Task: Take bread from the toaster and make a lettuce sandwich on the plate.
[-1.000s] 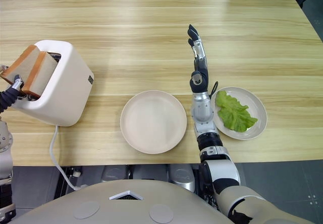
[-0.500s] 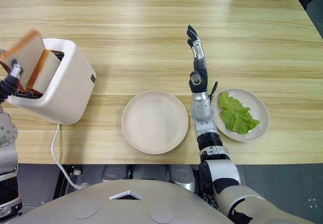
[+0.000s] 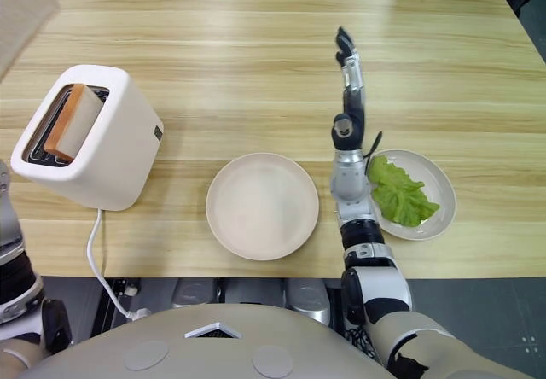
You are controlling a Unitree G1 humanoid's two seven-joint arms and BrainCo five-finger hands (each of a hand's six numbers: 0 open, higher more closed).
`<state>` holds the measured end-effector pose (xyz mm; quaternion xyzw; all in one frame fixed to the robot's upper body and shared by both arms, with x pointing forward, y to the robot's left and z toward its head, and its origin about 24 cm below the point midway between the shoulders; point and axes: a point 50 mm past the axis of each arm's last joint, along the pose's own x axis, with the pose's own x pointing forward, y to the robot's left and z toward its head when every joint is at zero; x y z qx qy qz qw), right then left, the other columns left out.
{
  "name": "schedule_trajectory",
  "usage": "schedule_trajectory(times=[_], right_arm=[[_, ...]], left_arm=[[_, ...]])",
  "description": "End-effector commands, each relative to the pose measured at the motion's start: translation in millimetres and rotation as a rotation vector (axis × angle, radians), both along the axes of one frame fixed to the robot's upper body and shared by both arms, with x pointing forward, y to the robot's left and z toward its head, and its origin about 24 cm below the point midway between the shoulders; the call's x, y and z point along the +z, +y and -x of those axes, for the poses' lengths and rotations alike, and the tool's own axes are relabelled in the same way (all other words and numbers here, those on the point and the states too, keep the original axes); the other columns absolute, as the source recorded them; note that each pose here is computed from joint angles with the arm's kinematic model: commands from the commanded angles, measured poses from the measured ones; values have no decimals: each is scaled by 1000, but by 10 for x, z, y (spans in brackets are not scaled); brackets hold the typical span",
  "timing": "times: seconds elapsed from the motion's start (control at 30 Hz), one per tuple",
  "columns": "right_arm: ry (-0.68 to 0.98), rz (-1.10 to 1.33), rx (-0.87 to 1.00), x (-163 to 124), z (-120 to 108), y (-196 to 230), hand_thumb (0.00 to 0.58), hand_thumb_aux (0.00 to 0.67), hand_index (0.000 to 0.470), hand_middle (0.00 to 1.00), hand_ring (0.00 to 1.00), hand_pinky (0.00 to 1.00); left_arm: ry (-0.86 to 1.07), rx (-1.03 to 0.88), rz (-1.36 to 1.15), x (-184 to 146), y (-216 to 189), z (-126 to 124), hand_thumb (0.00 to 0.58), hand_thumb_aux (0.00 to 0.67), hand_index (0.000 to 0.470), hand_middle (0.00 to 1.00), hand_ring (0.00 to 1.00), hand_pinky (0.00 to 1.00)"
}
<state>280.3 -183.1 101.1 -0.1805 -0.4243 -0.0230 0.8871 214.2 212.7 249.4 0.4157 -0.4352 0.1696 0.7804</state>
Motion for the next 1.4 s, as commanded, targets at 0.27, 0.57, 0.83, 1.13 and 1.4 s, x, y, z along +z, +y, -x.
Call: schedule_trajectory(times=[0.27, 0.57, 0.83, 1.13, 1.4], right_arm=[[154, 583, -645, -84, 580, -1574, 0, 0, 0, 0, 0, 0], [282, 754, -729, -222, 829, -1887, 0, 0, 0, 0, 0, 0], [335, 741, -674, -408, 732, -1750, 0, 0, 0, 0, 0, 0], [369, 771, -648, -490, 703, -1729, 0, 0, 0, 0, 0, 0], [368, 781, -631, -514, 657, -1690, 0, 0, 0, 0, 0, 0]], left_arm=[[797, -734, 178, -1036, -933, -172, 580, 670, 460, 1000, 1000, 1000], [1185, -689, 392, -1899, -964, 0, 580, 670, 460, 1000, 1000, 1000], [1234, -536, 627, -2305, -1131, 103, 580, 670, 460, 1000, 1000, 1000], [1245, -467, 755, -2440, -1270, 222, 580, 670, 460, 1000, 1000, 1000], [1293, -494, 669, -2407, -1405, 324, 580, 670, 460, 1000, 1000, 1000]])
